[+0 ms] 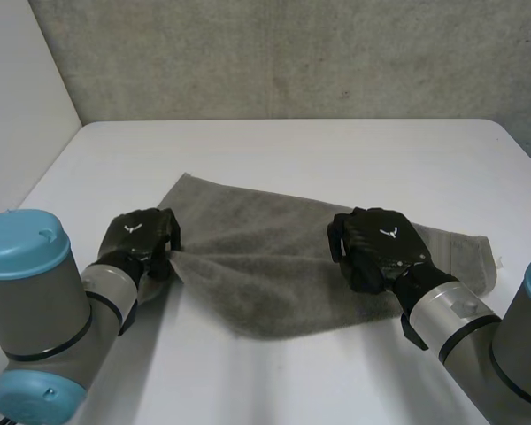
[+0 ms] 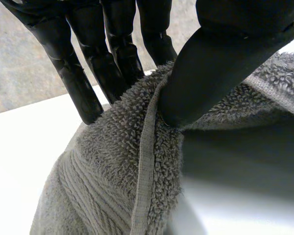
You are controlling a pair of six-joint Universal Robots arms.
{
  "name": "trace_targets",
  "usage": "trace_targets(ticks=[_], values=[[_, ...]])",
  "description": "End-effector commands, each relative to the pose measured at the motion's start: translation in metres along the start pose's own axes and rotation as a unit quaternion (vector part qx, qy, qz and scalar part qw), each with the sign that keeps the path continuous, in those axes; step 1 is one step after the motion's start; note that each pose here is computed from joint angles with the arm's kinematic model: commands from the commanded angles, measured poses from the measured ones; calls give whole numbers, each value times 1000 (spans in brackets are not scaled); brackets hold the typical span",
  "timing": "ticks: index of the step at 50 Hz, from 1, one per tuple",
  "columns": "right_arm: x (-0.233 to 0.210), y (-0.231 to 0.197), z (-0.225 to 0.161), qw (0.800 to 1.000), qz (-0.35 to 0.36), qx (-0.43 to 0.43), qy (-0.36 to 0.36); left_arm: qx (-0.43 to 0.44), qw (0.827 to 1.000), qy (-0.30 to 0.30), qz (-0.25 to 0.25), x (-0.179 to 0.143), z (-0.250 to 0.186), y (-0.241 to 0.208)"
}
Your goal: Fold the towel.
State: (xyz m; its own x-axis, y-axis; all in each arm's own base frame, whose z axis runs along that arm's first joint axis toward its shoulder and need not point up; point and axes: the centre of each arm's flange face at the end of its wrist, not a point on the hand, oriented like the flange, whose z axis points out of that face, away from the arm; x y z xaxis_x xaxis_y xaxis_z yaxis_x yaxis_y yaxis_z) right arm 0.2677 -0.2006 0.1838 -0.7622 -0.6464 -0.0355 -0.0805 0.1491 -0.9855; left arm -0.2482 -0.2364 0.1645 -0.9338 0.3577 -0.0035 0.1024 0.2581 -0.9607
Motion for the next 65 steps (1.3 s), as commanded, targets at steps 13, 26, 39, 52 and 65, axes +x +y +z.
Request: trace_targets(ticks=[13,26,39,52,65], values=[[-8,22,-9,991,-33,-129,-23,21,999,6,45,4,-3,-33],[-17,56,19,990,-24,-134,-41,30,998,20,45,14,-8,-55],[-6,62,41,995,-56,-85,-1,31,999,17,40,13,-7,-56],[1,77,48,991,-91,-100,15,40,999,16,17,12,-5,-62],[5,11,42,994,-104,-10,33,35,999,14,12,10,-9,-67]])
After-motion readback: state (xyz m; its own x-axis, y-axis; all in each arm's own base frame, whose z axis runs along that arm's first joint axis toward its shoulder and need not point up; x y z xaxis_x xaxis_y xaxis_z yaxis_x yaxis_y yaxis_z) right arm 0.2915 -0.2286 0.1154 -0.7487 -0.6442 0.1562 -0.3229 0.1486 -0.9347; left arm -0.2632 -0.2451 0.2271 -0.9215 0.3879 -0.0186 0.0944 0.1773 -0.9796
